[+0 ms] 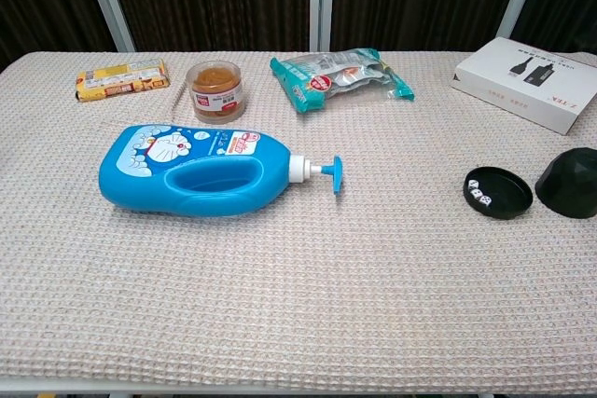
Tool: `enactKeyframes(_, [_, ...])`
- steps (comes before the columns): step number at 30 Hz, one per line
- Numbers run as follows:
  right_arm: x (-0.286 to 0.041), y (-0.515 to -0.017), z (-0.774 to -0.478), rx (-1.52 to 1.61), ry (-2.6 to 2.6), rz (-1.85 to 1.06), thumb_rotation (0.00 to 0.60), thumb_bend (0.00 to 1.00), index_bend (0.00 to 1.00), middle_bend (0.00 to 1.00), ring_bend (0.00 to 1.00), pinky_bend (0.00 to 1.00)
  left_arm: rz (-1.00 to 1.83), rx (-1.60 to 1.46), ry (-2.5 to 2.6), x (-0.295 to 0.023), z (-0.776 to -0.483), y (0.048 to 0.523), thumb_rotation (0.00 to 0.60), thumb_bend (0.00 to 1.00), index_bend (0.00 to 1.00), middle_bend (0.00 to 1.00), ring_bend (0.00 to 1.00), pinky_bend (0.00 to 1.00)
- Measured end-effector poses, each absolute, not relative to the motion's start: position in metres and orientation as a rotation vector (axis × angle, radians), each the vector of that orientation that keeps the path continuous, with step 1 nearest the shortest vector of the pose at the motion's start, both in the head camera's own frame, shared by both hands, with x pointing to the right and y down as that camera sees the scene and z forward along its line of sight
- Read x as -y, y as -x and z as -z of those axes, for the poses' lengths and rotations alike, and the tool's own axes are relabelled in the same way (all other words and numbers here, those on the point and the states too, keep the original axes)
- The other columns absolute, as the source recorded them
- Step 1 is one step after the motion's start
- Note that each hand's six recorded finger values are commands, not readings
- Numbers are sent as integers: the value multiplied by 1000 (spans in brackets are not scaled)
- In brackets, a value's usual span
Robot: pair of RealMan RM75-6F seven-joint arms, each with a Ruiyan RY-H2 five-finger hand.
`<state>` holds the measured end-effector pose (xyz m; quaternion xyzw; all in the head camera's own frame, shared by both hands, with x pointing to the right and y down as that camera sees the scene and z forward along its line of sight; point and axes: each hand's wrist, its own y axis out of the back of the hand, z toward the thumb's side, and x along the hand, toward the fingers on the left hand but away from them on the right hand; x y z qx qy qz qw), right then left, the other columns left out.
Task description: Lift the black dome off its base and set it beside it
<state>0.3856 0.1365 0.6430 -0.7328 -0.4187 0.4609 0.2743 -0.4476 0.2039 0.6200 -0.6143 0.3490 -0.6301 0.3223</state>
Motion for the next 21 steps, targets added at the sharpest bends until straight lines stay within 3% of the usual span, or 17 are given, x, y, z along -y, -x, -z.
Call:
enactKeyframes(5, [-128,-397,-611,1161,1845,-1179,600,120,0,8,0,0,1654,-914,1608,-203,-617,448,600,179,64,50,0,216])
enactKeyframes(11, [-140,-426,-612,1034,1691,-1363,600,376,0,5,0,0,1666,-912,1598,-202,-614,452,600,179,65,50,0,216])
enactKeyframes(21, [-182,-446,-592,969,1441,-1385,600,390,0,8,0,0,1664,-904,1611,-206,-618,449,600,179,65,50,0,216])
